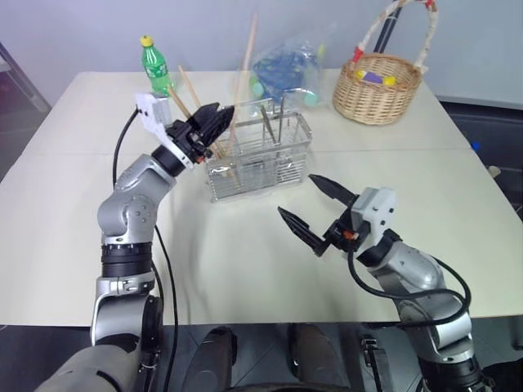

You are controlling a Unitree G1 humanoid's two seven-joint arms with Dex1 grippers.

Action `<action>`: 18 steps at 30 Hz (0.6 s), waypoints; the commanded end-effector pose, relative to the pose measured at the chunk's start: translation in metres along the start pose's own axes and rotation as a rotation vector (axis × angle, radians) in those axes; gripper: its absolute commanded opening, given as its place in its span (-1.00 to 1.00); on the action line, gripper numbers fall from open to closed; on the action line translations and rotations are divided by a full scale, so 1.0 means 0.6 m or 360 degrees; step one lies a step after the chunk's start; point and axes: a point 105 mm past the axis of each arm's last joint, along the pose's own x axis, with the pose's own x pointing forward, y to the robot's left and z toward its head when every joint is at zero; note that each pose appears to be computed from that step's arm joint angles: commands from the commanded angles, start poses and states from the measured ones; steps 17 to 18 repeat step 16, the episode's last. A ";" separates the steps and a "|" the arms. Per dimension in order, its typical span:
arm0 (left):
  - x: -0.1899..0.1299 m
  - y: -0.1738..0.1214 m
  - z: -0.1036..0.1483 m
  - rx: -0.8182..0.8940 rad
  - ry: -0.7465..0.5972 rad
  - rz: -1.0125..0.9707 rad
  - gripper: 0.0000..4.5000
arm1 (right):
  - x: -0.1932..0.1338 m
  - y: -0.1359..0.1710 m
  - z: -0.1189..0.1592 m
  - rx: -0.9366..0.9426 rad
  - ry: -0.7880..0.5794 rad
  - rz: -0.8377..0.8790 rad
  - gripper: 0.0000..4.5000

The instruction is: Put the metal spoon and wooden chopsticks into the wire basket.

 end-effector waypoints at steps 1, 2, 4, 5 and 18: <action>0.002 -0.011 0.027 0.0084 -0.0055 -0.0023 0.87 | 0.005 0.002 0.017 -0.0042 -0.0065 0.0026 1.00; 0.001 -0.011 0.031 0.0088 -0.0062 -0.0020 0.87 | 0.005 0.002 0.016 -0.0041 -0.0064 0.0029 1.00; 0.001 -0.012 0.039 0.0091 -0.0077 -0.0020 0.87 | 0.006 0.002 0.016 -0.0040 -0.0062 0.0034 1.00; 0.001 -0.013 0.047 0.0092 -0.0095 -0.0023 0.87 | 0.006 0.002 0.015 -0.0039 -0.0062 0.0037 1.00; 0.001 -0.014 0.147 0.0205 -0.0333 0.0123 0.87 | 0.012 -0.005 0.002 -0.0029 -0.0045 0.0060 1.00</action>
